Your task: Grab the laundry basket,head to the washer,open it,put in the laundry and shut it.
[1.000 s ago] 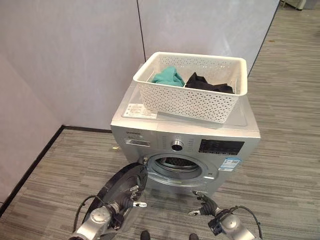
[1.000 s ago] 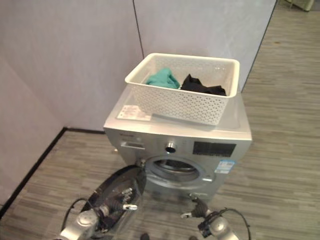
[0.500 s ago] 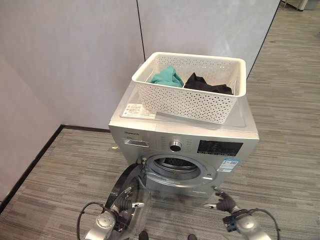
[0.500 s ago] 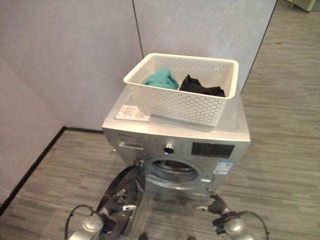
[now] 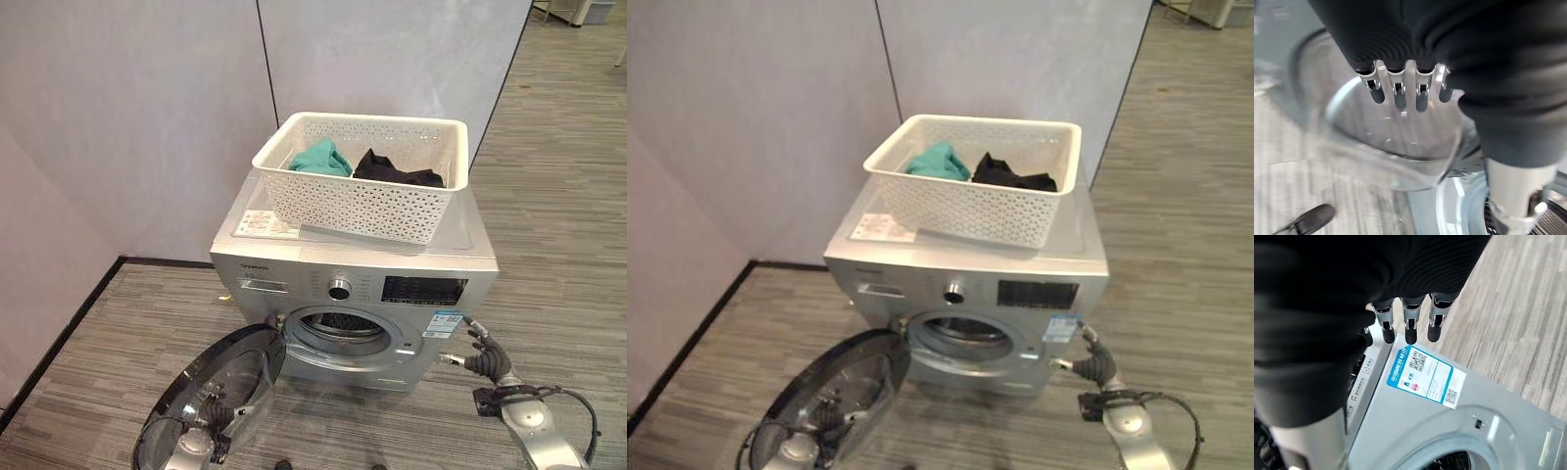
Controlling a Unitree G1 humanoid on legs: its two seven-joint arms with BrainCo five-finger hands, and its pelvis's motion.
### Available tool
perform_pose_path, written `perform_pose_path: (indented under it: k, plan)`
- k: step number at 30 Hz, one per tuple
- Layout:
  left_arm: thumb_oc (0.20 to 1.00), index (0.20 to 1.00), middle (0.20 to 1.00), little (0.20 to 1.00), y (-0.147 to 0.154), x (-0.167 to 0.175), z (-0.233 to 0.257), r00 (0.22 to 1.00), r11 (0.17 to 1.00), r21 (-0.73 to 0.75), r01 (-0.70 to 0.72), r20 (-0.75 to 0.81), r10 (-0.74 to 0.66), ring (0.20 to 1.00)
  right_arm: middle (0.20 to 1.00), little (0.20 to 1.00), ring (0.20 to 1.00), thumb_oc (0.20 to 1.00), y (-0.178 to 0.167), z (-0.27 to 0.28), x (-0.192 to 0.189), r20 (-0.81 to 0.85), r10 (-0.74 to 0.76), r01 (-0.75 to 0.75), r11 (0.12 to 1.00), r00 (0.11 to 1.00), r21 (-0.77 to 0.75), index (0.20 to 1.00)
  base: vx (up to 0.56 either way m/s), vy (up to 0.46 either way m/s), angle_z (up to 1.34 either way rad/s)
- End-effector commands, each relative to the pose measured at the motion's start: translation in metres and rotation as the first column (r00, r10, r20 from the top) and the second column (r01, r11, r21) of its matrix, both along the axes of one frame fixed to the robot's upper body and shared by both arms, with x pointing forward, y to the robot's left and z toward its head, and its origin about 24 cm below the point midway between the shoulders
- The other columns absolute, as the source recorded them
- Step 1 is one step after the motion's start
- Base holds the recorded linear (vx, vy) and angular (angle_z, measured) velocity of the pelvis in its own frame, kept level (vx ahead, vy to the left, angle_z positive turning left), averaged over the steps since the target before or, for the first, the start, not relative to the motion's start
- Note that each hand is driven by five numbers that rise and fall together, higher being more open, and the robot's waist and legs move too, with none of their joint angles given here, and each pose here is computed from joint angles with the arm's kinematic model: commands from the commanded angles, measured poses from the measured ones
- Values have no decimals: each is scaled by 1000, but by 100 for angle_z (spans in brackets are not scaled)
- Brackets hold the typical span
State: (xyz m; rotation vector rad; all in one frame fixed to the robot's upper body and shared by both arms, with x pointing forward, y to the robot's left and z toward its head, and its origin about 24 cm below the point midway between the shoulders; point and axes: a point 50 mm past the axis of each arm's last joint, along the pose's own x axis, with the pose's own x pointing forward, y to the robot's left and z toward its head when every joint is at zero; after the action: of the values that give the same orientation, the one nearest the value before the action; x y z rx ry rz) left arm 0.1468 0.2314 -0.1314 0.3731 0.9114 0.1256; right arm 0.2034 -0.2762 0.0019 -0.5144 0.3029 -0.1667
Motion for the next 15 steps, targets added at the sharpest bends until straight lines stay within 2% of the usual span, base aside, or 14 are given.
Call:
perform_pose_path:
  k: [1,5,8,9,14,15]
  plan:
    - [1000,1000,1000,1000,25,35,23,987,995,52,-90,136,83,1000,1000,1000,1000,1000,-13,59,23,329,-76,88,996,941,-22,1000,-43,5,5]
    - [1000,1000,1000,1000,26,54,36,972,993,49,-107,215,95,1000,1000,1000,1000,1000,-28,101,19,529,-156,221,973,834,-62,1000,-122,45,43]
    - [1000,1000,1000,1000,30,51,36,965,988,40,-150,223,138,1000,1000,1000,1000,1000,-27,127,15,646,-164,278,957,746,-79,1000,38,177,43]
    - [1000,1000,1000,1000,30,44,31,962,982,29,-189,207,179,1000,1000,1000,1000,1000,-23,141,16,715,-176,312,948,676,-62,1000,95,222,-11]
    - [1000,1000,1000,1000,33,44,30,963,980,44,-197,195,184,1000,1000,1000,1000,1000,-15,160,16,775,-140,311,947,616,-76,1000,18,273,-33]
    - [1000,1000,1000,1000,35,46,31,967,980,62,-187,185,173,1000,1000,1000,1000,1000,-14,175,15,812,-106,314,944,574,-99,1000,-8,255,-34]
